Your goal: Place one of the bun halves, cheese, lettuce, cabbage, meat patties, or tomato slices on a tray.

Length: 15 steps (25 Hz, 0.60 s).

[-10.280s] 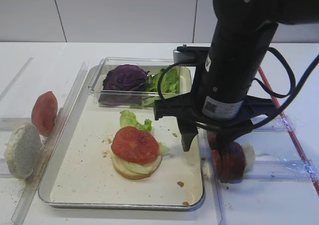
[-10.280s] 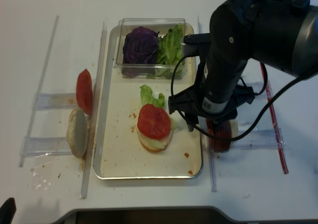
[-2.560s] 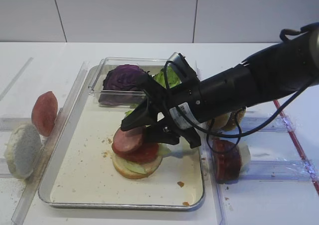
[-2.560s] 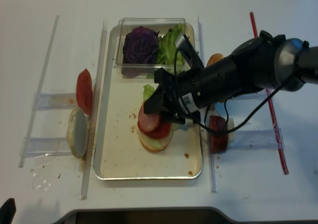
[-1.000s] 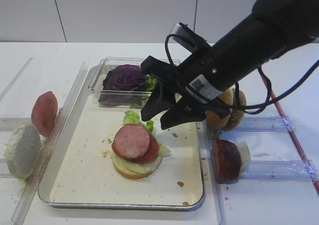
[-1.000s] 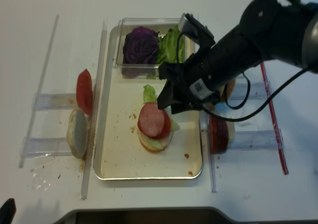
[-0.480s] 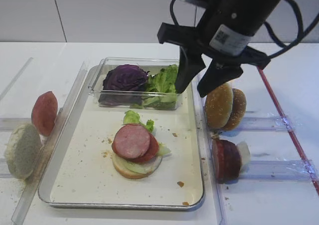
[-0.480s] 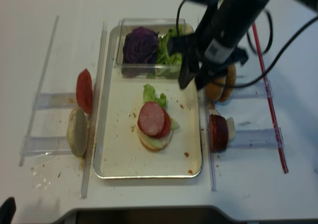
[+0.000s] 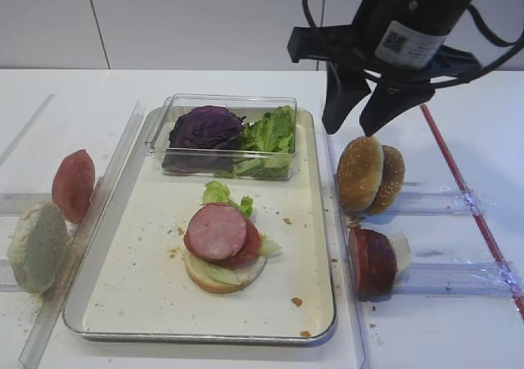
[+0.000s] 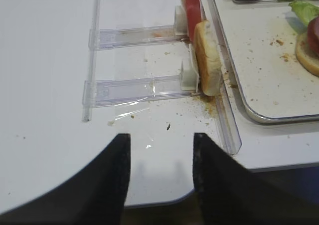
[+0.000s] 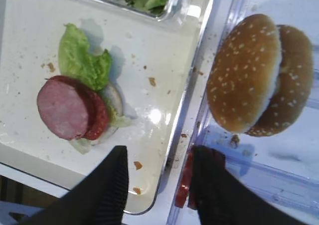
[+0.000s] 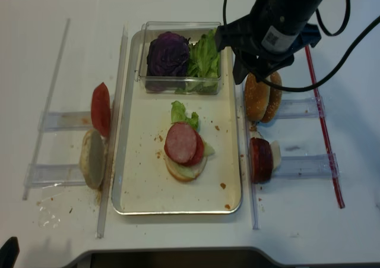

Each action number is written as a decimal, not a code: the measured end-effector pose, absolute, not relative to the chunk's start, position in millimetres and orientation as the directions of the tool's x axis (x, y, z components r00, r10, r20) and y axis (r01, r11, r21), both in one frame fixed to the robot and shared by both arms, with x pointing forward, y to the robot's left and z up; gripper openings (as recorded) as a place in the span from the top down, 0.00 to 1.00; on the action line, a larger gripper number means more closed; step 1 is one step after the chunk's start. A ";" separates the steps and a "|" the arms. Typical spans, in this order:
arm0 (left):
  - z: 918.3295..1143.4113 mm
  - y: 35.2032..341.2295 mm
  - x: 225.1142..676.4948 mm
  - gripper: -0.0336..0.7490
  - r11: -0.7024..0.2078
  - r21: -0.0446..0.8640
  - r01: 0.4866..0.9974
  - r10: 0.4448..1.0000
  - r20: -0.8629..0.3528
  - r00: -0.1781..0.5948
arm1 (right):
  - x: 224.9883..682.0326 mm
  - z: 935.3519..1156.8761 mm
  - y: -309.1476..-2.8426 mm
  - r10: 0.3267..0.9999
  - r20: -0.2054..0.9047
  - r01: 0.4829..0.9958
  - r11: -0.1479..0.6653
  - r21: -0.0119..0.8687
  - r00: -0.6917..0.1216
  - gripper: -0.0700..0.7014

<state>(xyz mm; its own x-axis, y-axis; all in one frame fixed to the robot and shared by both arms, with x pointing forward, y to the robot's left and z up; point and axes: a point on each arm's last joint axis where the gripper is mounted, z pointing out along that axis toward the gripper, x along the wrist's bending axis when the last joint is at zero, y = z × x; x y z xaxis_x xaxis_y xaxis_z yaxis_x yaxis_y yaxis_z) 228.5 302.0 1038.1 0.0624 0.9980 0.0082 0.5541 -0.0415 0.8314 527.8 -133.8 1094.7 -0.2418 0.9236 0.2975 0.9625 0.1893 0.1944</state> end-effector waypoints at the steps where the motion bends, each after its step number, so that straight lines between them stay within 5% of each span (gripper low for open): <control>1: 1038.1 302.0 228.5 0.59 -0.041 0.831 0.554 0.998 0.008 0.062 | 529.7 1095.4 -138.2 0.928 0.294 0.964 0.178 0.198 -0.231 0.47; 12: 1038.1 302.0 228.5 0.59 -0.041 0.831 0.554 0.998 0.008 0.062 | 525.7 1128.6 -261.4 0.980 0.198 0.941 -0.070 0.332 0.003 0.47; 15: 1038.1 302.0 228.5 0.59 -0.041 0.831 0.554 0.998 0.008 0.062 | 515.3 1138.3 -280.3 0.983 0.183 0.926 -0.086 0.368 0.019 0.47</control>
<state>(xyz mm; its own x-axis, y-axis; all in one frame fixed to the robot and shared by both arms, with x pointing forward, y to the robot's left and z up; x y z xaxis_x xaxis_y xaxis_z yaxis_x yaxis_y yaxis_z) 228.5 302.0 1038.1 0.0624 0.9980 0.0082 0.5541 -0.0415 0.8314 515.3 -280.3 1138.3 0.0186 0.9830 0.1828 0.9258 -0.0859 0.3681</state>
